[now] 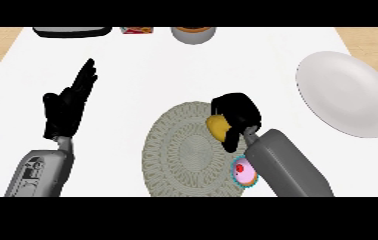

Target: Pick the lemon from the placemat and place it in the plate

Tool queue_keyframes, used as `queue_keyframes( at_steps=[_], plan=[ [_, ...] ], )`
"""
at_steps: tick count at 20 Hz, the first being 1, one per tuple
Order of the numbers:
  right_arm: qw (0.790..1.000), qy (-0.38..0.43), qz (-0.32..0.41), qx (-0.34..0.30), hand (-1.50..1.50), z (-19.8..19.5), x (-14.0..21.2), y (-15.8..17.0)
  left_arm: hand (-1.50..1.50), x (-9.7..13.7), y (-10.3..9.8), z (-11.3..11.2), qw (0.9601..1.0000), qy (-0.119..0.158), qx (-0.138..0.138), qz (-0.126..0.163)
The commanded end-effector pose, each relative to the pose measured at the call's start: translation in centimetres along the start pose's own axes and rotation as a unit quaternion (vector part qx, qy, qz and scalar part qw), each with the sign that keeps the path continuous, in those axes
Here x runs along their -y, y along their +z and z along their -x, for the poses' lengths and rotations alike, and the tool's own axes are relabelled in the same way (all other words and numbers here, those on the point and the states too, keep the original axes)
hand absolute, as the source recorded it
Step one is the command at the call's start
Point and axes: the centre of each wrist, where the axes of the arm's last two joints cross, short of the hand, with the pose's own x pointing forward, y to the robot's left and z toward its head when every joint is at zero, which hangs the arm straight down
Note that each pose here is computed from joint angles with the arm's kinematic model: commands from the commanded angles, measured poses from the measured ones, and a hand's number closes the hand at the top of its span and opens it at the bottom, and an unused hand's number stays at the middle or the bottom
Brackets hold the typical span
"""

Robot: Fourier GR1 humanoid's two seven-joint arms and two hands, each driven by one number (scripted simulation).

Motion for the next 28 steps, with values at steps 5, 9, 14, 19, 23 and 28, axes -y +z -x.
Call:
queue_keyframes(
  at_steps=[5, 9, 14, 19, 23, 28],
  plan=[
    [0.956, -0.006, 0.137, -0.259, 1.5, 24.2, 8.6, 9.6, 0.0, -2.7, 1.6, 2.1, 0.9975, -0.002, -0.033, -0.063],
    [0.933, -0.015, 0.283, -0.223, 1.5, 29.2, 14.4, 15.9, 0.0, -2.1, 1.9, 1.8, 0.9979, 0.001, -0.025, -0.06],
    [0.914, -0.043, 0.373, -0.156, 1.5, 34.4, 15.8, 22.9, 0.0, -1.9, 1.7, 0.6, 0.9995, 0.006, -0.008, -0.029],
    [0.91, -0.093, 0.396, -0.077, 1.5, 38.3, 15.6, 29.1, 0.0, -0.2, 1.2, -0.3, 1.0, -0.002, 0.002, -0.007],
    [0.92, -0.135, 0.361, -0.065, 1.5, 39.3, 13.7, 29.3, 0.0, 0.6, 1.0, -0.4, 0.9998, 0.011, 0.002, 0.017],
    [0.925, -0.168, 0.337, -0.06, 1.5, 37.8, 15.0, 22.6, 0.0, 0.4, -0.4, 0.0, 0.9996, -0.002, 0.008, 0.027]
  ],
)
